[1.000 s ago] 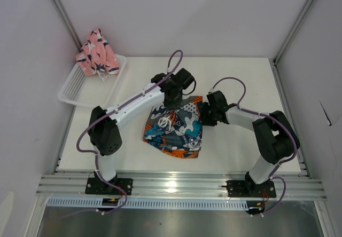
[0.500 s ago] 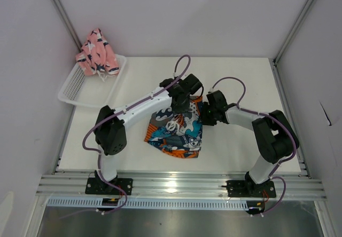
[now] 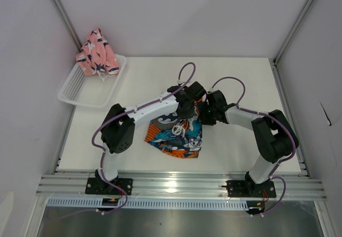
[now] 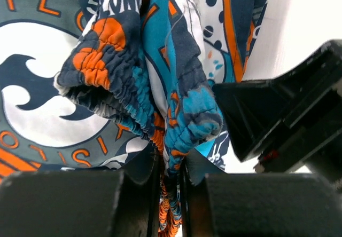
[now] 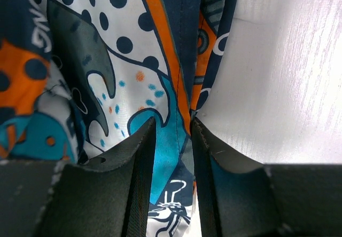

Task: Fold and stack the shorts
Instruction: Fold the shorts

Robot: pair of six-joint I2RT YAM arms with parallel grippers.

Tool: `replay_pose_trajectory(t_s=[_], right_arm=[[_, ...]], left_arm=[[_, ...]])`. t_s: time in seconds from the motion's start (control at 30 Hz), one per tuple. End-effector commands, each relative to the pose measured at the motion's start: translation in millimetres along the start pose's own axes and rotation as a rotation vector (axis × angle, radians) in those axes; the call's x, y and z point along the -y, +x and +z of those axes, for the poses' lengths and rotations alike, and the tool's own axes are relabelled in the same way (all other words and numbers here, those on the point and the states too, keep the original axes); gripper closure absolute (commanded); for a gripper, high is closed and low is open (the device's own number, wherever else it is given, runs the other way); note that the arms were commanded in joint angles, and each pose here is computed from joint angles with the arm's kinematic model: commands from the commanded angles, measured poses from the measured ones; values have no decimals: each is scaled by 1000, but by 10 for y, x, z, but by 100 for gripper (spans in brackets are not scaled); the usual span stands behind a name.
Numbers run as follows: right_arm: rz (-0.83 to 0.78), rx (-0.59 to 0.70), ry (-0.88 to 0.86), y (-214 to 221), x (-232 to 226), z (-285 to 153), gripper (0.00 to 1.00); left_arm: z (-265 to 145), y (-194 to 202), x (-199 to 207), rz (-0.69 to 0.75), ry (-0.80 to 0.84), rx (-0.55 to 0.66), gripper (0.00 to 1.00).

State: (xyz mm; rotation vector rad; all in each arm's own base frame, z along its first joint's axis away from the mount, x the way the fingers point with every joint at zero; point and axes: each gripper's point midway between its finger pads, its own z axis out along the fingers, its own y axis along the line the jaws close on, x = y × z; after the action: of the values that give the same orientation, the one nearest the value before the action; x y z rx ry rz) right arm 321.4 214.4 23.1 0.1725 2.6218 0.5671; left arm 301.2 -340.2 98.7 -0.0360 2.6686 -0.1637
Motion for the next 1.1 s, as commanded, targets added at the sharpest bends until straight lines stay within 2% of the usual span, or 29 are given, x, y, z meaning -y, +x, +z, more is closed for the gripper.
replay_pose_trajectory(t_s=[0.0, 0.4, 0.5, 0.57, 0.6, 0.73, 0.83, 1.07], right_arm=[[-7, 4, -8, -22, -43, 34, 64], [0, 1, -8, 17, -4, 28, 64], [4, -1, -7, 20, 15, 37, 64], [4, -1, -9, 24, 14, 31, 64], [5, 1, -9, 19, 17, 25, 64], [9, 8, -10, 12, 37, -1, 64], [20, 21, -25, 7, 37, -39, 62], [61, 74, -28, -114, 147, -181, 45]], left_arm=[[71, -25, 164, -38, 42, 20, 100], [374, 183, 371, -11, 71, 5, 100], [426, 243, 423, -3, 81, -12, 96], [430, 245, 439, 0, 85, -11, 85], [413, 201, 437, -2, 84, 4, 70], [280, 59, 396, -4, 82, 43, 47], [134, -112, 401, -22, 114, 58, 40], [-177, -506, 256, -66, 169, 92, 33]])
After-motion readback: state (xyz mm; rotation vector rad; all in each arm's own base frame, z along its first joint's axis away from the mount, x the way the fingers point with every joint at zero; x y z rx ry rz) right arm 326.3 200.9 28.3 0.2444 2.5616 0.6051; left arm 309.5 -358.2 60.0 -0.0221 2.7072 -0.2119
